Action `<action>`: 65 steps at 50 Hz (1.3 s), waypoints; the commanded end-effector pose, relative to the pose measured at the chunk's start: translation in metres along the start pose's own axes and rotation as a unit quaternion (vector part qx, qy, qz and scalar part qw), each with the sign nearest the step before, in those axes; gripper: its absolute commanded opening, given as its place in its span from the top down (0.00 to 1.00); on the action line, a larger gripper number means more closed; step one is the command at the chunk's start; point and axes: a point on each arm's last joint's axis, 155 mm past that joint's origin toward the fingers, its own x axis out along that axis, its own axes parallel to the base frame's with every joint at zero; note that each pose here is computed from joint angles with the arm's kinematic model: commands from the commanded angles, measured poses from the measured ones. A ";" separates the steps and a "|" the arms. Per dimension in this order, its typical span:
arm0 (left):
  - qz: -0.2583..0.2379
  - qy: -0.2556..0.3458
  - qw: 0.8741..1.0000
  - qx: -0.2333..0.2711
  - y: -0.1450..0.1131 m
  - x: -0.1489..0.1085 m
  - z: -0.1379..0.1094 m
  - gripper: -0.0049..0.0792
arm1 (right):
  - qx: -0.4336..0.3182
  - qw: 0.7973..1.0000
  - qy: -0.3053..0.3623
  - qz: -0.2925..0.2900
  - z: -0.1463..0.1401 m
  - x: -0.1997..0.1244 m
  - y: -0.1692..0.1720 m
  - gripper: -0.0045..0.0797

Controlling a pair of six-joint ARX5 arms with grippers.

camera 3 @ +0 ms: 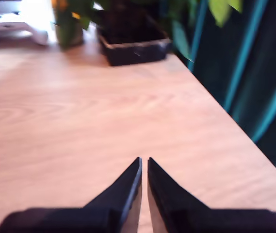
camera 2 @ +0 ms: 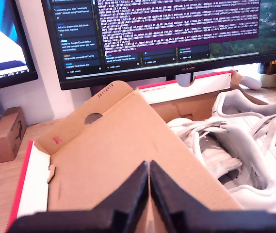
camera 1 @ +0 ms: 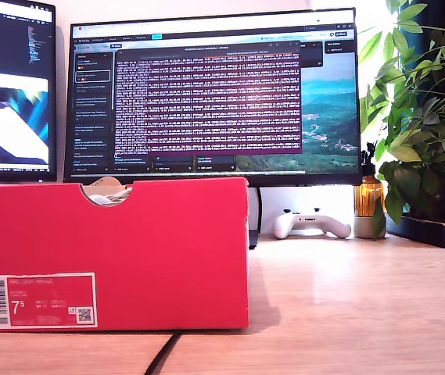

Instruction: Pack the white shoes by picking the first shoe and placing it inside the red shoebox, left side, then picking and rotating the second shoe and placing it in the shoebox

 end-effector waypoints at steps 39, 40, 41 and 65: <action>0.011 -0.008 1.000 -0.007 0.002 -0.001 -0.001 0.96 | 0.005 0.996 -0.086 0.009 0.031 -0.024 -0.003 0.96; 0.011 -0.007 1.000 -0.007 0.002 -0.001 -0.002 0.96 | -0.001 0.996 -0.085 0.029 0.030 -0.025 0.004 0.96; 0.011 -0.006 1.000 -0.007 0.002 -0.001 -0.003 0.96 | -0.009 0.995 -0.083 0.054 0.029 -0.025 0.014 0.96; 0.048 -0.031 0.998 -0.016 0.011 -0.014 0.007 0.96 | -0.001 0.990 -0.080 0.113 0.027 -0.029 0.035 0.96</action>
